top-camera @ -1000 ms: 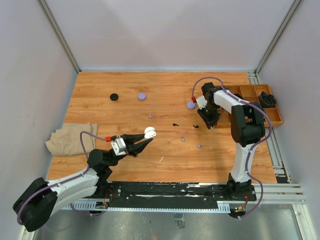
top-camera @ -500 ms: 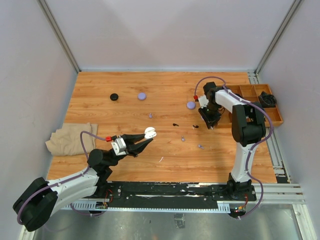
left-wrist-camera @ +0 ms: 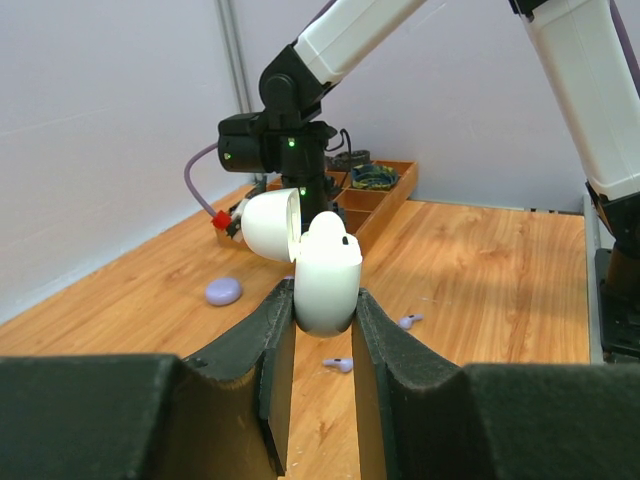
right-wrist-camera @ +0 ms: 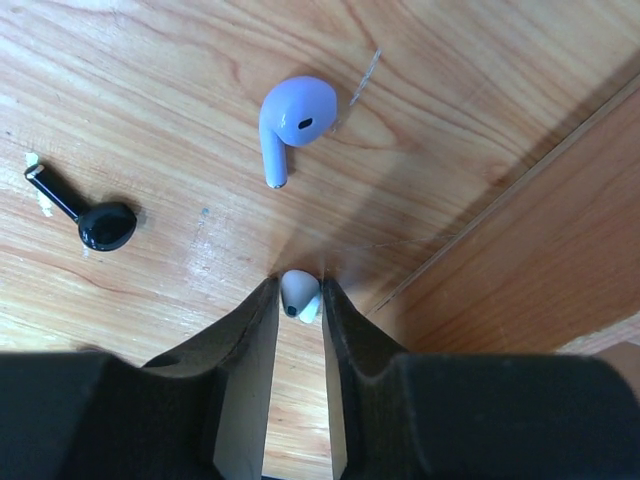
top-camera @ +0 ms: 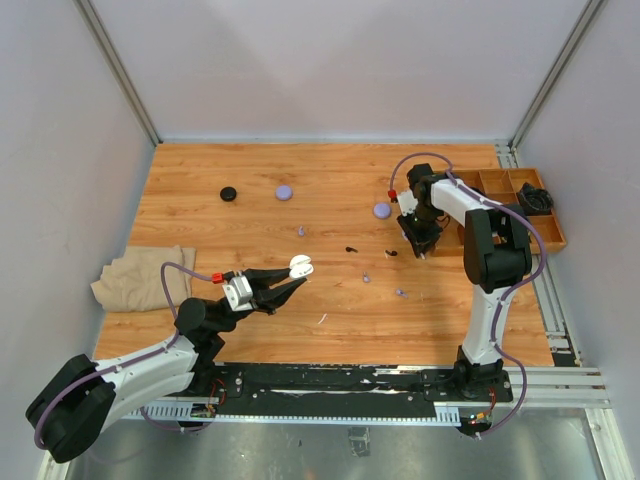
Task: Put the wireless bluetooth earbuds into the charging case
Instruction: Pick up the earbud from the center of the board, then place the earbud in the charging case.
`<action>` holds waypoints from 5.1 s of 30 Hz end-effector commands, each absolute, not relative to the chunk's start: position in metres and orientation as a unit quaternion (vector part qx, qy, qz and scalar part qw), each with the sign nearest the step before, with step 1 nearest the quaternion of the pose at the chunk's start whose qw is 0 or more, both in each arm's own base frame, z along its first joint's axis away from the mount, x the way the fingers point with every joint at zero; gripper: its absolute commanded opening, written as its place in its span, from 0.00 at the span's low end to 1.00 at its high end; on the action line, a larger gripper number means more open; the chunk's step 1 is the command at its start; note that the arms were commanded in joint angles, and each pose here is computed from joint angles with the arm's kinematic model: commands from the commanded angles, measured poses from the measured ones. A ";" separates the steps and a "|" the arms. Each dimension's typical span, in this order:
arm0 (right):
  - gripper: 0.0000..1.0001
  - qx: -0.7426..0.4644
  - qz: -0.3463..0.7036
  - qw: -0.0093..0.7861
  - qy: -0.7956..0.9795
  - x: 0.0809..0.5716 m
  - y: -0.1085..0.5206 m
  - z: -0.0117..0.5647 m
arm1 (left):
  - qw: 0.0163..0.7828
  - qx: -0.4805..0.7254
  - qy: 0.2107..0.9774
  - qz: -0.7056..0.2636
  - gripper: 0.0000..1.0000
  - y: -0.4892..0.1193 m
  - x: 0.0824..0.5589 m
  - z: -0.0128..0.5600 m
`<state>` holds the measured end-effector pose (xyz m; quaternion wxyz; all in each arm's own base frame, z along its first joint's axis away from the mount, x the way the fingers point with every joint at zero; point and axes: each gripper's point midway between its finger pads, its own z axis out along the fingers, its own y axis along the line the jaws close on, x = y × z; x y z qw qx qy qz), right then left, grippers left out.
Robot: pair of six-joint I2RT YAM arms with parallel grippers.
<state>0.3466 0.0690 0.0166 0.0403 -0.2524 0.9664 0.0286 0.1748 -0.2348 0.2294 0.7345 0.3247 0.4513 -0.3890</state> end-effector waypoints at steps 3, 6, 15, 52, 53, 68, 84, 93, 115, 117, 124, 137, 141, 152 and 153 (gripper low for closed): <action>0.21 -0.231 0.032 0.059 0.971 0.361 0.068 0.007 | 0.734 0.332 0.447 -0.390 0.00 -0.236 0.172 0.227; 0.17 -0.228 0.033 0.064 0.971 0.360 0.069 0.011 | 0.733 0.333 0.447 -0.390 0.00 -0.236 0.172 0.227; 0.14 -0.209 0.033 0.118 0.970 0.359 0.077 0.042 | 0.739 0.325 0.447 -0.387 0.00 -0.234 0.174 0.229; 0.13 -0.324 0.191 0.557 0.741 0.253 0.254 0.311 | 0.794 0.309 0.393 -0.346 0.00 -0.239 0.197 0.283; 0.13 -0.325 0.202 0.560 0.735 0.249 0.258 0.314 | 0.795 0.308 0.392 -0.347 0.00 -0.239 0.197 0.284; 0.13 -0.342 0.343 0.627 0.610 0.191 0.307 0.356 | 0.797 0.299 0.382 -0.359 0.00 -0.241 0.197 0.294; 0.13 -0.361 0.413 0.617 0.564 0.173 0.346 0.348 | 0.788 0.299 0.380 -0.381 0.00 -0.245 0.193 0.295; 0.12 -0.368 0.406 0.608 0.574 0.176 0.354 0.337 | 0.788 0.291 0.373 -0.394 0.00 -0.244 0.190 0.299; 0.12 -0.392 0.389 0.598 0.581 0.177 0.362 0.319 | 0.783 0.268 0.373 -0.419 0.00 -0.242 0.188 0.307; 0.13 -0.395 0.386 0.599 0.580 0.177 0.361 0.318 | 0.782 0.258 0.378 -0.423 0.00 -0.241 0.190 0.308; 0.13 -0.389 0.371 0.614 0.577 0.180 0.352 0.320 | 0.774 0.240 0.391 -0.435 0.00 -0.241 0.193 0.307; 0.13 -0.398 0.371 0.604 0.582 0.179 0.356 0.310 | 0.767 0.233 0.399 -0.445 0.00 -0.243 0.195 0.305; 0.13 -0.399 0.367 0.600 0.589 0.180 0.358 0.305 | 0.769 0.234 0.397 -0.443 0.00 -0.243 0.195 0.306; 0.15 -0.398 0.363 0.598 0.593 0.181 0.356 0.296 | 0.774 0.219 0.389 -0.449 0.00 -0.238 0.193 0.312; 0.15 -0.397 0.363 0.600 0.593 0.182 0.356 0.296 | 0.775 0.216 0.389 -0.448 0.00 -0.237 0.194 0.312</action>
